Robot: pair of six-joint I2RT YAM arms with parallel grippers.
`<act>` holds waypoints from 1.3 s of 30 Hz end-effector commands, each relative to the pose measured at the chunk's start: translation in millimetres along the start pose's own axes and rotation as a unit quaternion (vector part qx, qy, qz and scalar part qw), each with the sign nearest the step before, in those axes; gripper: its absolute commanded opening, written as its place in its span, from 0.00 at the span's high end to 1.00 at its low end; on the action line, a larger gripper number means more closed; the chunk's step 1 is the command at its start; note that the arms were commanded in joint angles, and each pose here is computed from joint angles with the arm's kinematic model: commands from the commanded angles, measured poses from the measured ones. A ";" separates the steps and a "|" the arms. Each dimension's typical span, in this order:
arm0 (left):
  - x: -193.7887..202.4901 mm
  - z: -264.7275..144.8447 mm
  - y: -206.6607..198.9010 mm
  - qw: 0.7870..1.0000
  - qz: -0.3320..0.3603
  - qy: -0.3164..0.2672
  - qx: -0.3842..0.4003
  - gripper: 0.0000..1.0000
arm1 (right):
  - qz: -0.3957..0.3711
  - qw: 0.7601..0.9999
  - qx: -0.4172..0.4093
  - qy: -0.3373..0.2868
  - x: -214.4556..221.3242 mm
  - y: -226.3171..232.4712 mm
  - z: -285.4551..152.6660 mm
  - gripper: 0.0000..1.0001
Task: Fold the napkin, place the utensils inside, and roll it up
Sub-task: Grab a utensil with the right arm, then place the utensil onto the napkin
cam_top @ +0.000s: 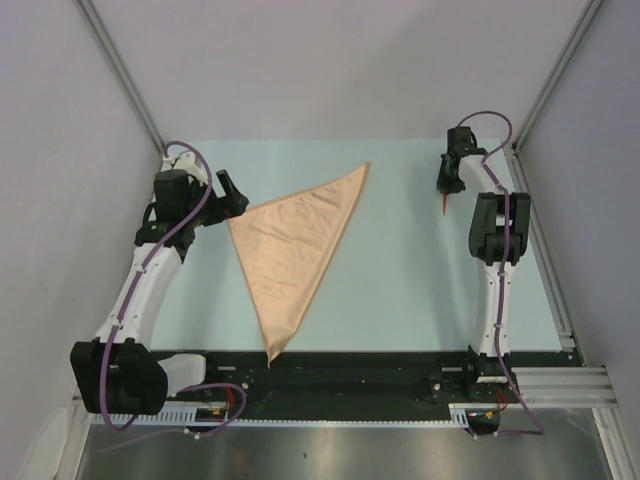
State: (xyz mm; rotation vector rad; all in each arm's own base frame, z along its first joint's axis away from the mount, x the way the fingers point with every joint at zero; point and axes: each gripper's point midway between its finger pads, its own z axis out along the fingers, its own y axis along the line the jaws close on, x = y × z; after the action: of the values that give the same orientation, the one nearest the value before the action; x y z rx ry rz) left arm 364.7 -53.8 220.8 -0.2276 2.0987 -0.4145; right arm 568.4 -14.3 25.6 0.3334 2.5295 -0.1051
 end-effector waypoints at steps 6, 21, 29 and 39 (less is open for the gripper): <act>-7.9 -3.0 -4.7 1.000 -0.007 -0.015 0.014 0.00 | 0.022 0.998 -0.028 0.058 41.7 38.0 -19.0 1.00; -18.8 -21.1 -17.8 0.998 -0.005 -0.043 0.039 0.00 | 0.124 0.958 -0.248 0.074 212.3 326.3 -211.1 1.00; -21.1 -25.1 -20.4 0.998 -0.005 -0.049 0.044 0.00 | 0.143 0.960 -0.223 0.089 244.0 359.9 -205.7 1.00; -20.4 -25.0 -22.4 0.998 -0.006 -0.047 0.049 0.00 | 0.150 0.972 -0.170 0.060 240.3 343.2 -194.9 1.00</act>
State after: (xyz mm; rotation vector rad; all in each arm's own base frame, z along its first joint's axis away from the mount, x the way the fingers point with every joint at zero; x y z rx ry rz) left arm 356.0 -60.6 240.9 -0.2112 2.0376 -0.4710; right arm 348.2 403.6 41.5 0.5243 2.5895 0.5345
